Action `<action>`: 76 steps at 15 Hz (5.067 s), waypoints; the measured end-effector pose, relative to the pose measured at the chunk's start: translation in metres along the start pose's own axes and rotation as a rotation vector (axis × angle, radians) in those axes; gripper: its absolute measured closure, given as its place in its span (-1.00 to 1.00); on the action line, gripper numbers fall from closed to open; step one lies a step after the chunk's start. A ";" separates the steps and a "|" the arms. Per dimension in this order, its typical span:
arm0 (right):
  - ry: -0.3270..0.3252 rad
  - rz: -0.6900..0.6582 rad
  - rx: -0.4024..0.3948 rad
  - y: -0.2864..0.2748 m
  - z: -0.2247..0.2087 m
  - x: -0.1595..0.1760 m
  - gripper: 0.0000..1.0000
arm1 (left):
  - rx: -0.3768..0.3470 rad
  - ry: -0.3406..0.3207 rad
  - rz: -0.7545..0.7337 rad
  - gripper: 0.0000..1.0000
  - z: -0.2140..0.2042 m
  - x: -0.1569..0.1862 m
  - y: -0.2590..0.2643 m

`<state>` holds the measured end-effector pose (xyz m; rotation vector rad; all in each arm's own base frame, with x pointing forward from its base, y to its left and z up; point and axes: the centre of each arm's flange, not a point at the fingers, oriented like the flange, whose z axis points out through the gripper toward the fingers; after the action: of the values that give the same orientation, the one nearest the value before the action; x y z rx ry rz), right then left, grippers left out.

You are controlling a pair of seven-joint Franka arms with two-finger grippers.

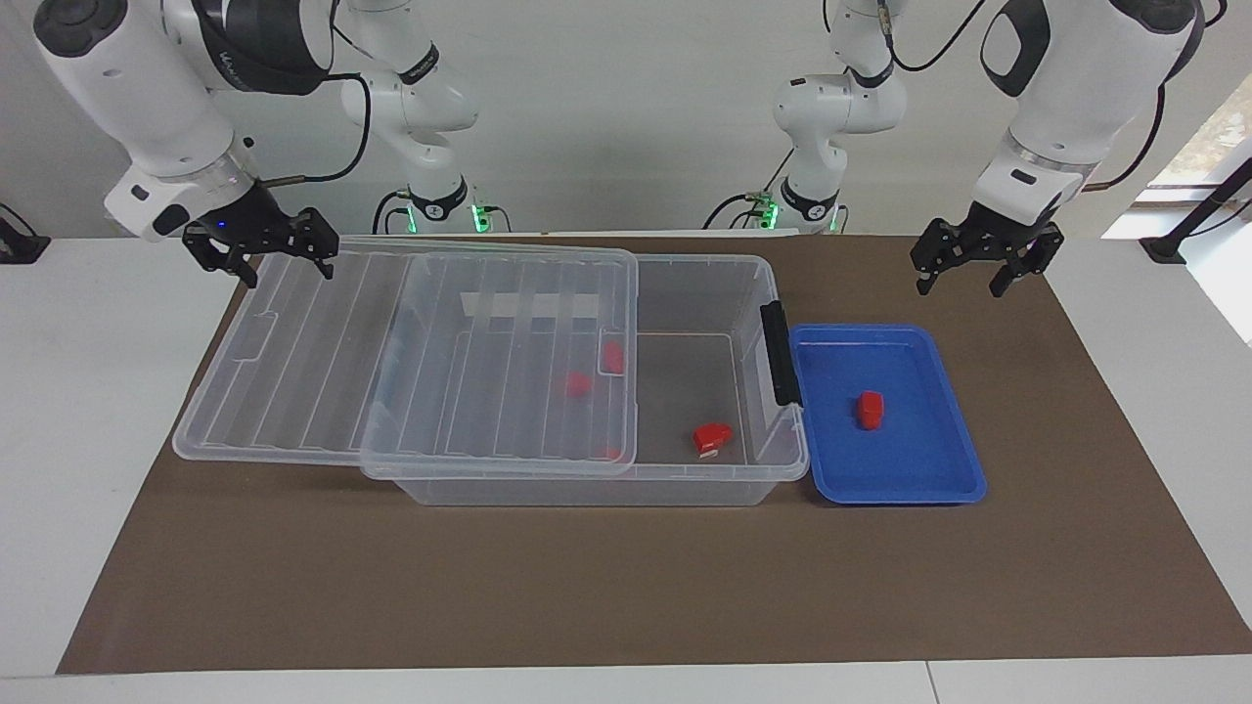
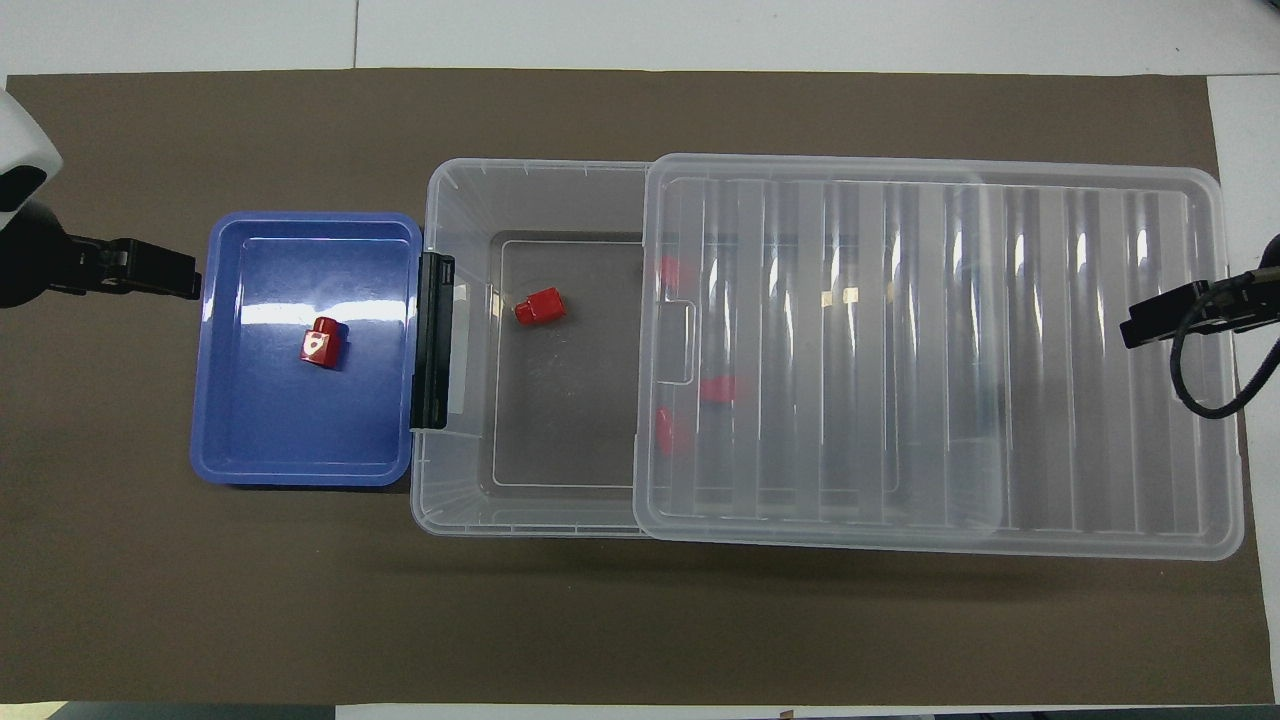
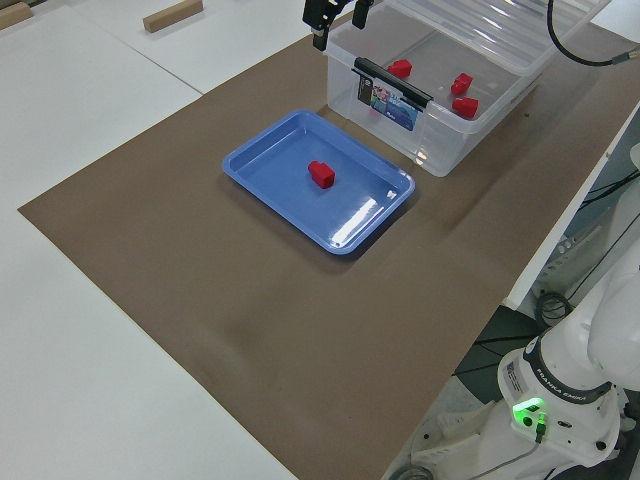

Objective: Place red block in blue tray from box
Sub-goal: 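Release the red block into the blue tray and withdraw the left gripper, then slide the clear lid back over the box with the right gripper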

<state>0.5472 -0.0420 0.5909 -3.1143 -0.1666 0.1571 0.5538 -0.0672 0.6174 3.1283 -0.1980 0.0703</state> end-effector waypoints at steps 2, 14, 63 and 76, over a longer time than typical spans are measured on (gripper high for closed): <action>0.000 0.007 0.000 0.004 0.001 -0.001 -1.00 | 0.000 -0.015 -0.005 -1.00 0.000 -0.002 -0.003; 0.095 -0.146 -0.060 0.129 0.041 -0.020 -0.39 | 0.001 -0.028 -0.044 -1.00 0.001 -0.004 -0.025; 0.095 -0.054 -0.035 -0.020 0.131 0.037 0.98 | 0.001 -0.028 -0.044 -1.00 0.001 -0.004 -0.025; 0.091 -0.035 -0.032 -0.060 0.134 0.039 0.98 | 0.001 -0.028 -0.044 -1.00 0.001 -0.004 -0.025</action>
<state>0.5661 0.0235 0.4551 -3.1402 -0.2240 0.0116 0.5531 -0.0424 0.6160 3.1343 -0.1290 0.0258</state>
